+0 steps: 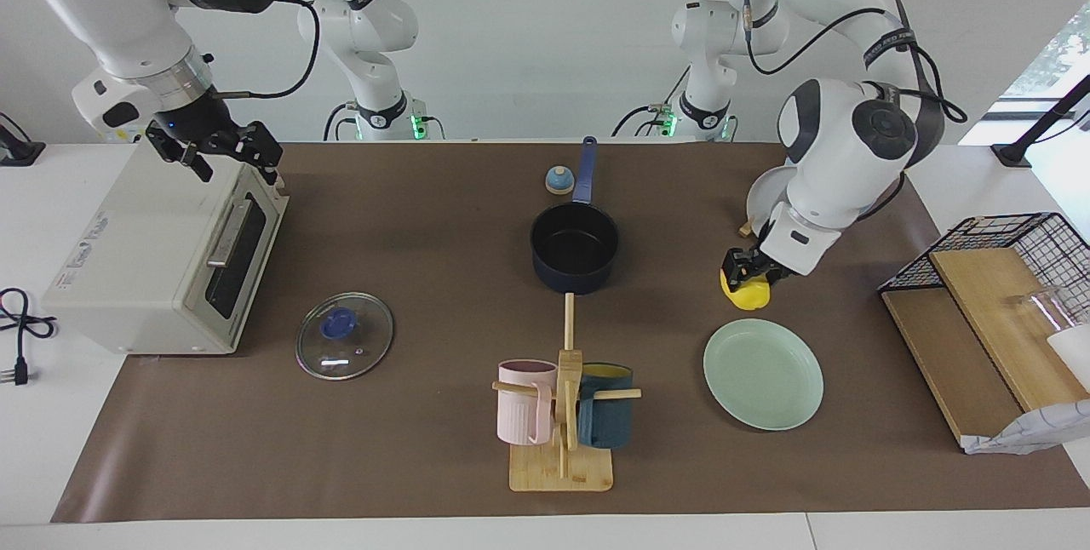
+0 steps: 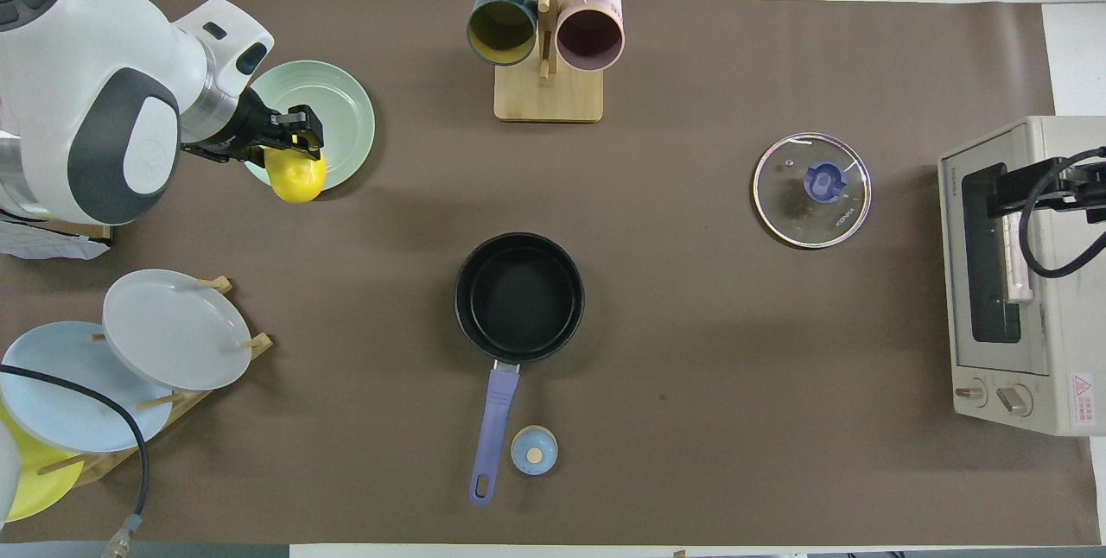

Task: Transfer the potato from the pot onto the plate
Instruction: 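Carry the potato with the left gripper onto the green plate, then open the left gripper to release the potato on the plate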

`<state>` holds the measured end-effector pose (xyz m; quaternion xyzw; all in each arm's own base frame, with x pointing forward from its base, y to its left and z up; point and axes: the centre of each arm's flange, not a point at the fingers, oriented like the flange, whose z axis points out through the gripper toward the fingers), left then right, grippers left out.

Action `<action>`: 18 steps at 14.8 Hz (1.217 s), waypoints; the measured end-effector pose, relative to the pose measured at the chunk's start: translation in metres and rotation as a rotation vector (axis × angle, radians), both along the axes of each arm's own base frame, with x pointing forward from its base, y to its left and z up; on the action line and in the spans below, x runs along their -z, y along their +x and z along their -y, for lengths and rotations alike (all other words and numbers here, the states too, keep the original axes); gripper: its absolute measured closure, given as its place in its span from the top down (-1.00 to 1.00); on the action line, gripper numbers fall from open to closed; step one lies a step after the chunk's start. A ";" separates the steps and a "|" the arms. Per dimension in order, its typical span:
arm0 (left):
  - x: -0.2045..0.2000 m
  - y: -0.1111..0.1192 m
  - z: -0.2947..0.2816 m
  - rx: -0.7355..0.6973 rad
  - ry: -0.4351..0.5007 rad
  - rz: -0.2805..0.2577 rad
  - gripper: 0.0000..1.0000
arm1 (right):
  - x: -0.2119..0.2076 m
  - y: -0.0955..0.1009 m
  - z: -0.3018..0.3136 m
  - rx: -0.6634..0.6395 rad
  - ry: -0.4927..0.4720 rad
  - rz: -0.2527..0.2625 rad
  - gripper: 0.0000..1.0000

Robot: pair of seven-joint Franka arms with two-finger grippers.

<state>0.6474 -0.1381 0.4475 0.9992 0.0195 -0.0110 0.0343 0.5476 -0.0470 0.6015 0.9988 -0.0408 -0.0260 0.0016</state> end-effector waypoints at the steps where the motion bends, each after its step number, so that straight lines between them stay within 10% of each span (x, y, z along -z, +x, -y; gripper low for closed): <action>1: 0.012 0.010 -0.005 0.000 0.009 0.007 0.26 | 0.000 0.000 -0.004 -0.006 0.000 -0.001 1.00; 7: 0.084 0.065 -0.027 0.018 0.022 0.072 0.26 | -0.003 -0.005 -0.007 -0.013 0.001 -0.014 1.00; 14: 0.100 0.072 -0.030 0.037 0.023 0.103 0.26 | -0.003 -0.005 -0.008 -0.013 0.002 -0.016 1.00; 18: 0.098 0.071 -0.030 0.043 0.031 0.101 0.98 | -0.003 -0.005 -0.008 -0.013 0.002 -0.016 1.00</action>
